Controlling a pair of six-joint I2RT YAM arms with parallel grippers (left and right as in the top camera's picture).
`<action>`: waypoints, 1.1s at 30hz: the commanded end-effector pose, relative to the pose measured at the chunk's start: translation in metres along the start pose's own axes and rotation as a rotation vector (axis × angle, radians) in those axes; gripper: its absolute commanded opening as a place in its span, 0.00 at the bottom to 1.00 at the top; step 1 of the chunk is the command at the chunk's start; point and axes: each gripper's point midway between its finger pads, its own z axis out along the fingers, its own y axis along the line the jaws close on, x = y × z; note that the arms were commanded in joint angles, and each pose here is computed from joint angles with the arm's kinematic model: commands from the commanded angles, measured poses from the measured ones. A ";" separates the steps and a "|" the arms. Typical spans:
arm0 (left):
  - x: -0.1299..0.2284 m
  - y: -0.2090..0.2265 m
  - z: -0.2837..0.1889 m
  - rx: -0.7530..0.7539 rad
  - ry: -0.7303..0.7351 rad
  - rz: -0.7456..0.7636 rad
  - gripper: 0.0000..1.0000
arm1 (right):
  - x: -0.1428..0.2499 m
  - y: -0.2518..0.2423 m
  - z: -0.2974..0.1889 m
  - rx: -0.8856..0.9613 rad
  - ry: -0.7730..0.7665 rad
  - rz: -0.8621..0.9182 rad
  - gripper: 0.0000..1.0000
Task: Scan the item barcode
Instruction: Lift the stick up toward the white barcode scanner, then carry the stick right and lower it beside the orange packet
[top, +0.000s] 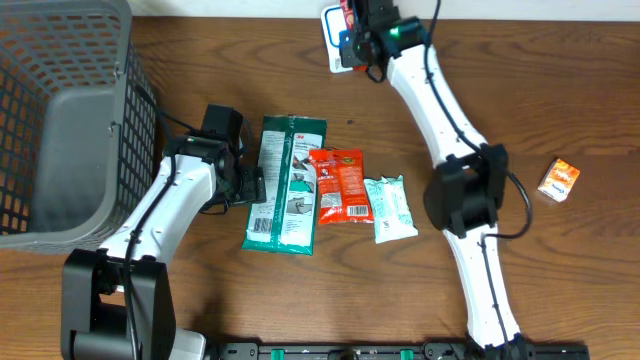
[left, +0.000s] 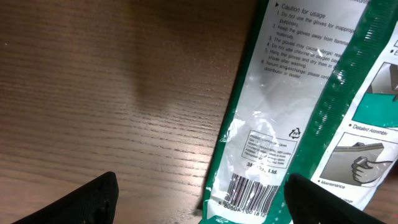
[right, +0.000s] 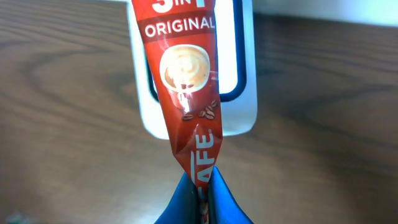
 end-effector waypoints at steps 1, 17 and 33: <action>-0.001 0.001 -0.001 -0.008 -0.005 -0.003 0.86 | 0.002 -0.005 0.021 0.033 -0.015 0.012 0.01; -0.001 0.001 -0.001 -0.008 -0.005 -0.003 0.87 | 0.001 -0.005 0.030 0.033 -0.032 0.013 0.01; -0.001 0.001 -0.001 -0.008 -0.005 -0.003 0.86 | -0.026 -0.013 -0.173 0.036 -0.030 -0.098 0.01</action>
